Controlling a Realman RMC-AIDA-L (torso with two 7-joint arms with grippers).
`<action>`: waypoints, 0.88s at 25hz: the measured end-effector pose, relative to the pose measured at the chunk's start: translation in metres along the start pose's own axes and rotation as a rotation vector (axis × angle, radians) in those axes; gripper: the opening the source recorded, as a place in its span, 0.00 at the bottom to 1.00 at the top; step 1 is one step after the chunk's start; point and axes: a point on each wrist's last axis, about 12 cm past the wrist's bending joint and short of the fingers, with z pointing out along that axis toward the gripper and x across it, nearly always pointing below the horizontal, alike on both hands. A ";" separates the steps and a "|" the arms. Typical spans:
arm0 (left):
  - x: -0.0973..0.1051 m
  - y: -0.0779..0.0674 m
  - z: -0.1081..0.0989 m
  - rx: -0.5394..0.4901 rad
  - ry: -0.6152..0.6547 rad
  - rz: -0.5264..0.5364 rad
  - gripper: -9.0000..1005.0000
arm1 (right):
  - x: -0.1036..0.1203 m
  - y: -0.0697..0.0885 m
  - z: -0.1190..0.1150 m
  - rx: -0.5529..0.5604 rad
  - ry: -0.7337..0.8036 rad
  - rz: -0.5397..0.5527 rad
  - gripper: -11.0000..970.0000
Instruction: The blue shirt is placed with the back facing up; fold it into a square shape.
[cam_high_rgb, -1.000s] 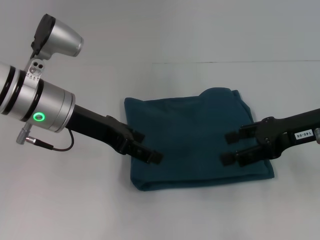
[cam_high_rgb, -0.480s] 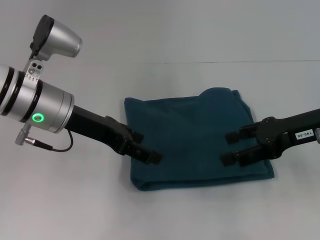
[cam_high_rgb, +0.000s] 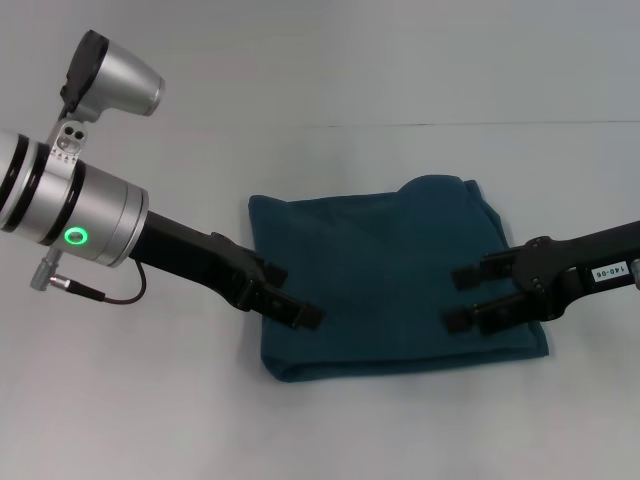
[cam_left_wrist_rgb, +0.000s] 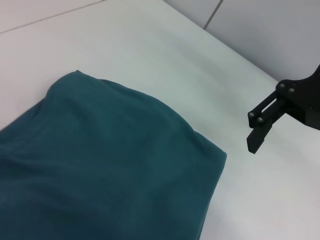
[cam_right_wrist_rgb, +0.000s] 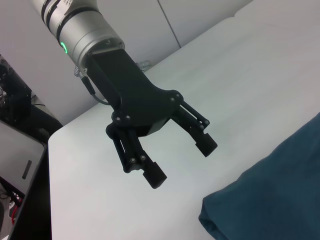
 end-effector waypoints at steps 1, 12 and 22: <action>0.000 0.000 0.000 0.000 0.000 0.000 0.94 | 0.000 0.000 0.000 0.000 0.000 0.000 0.94; 0.001 0.001 0.000 -0.008 -0.007 -0.006 0.94 | 0.001 0.000 0.000 0.001 -0.003 0.004 0.93; 0.002 0.001 0.000 -0.009 -0.008 -0.007 0.94 | 0.001 -0.002 0.001 0.014 -0.012 0.008 0.93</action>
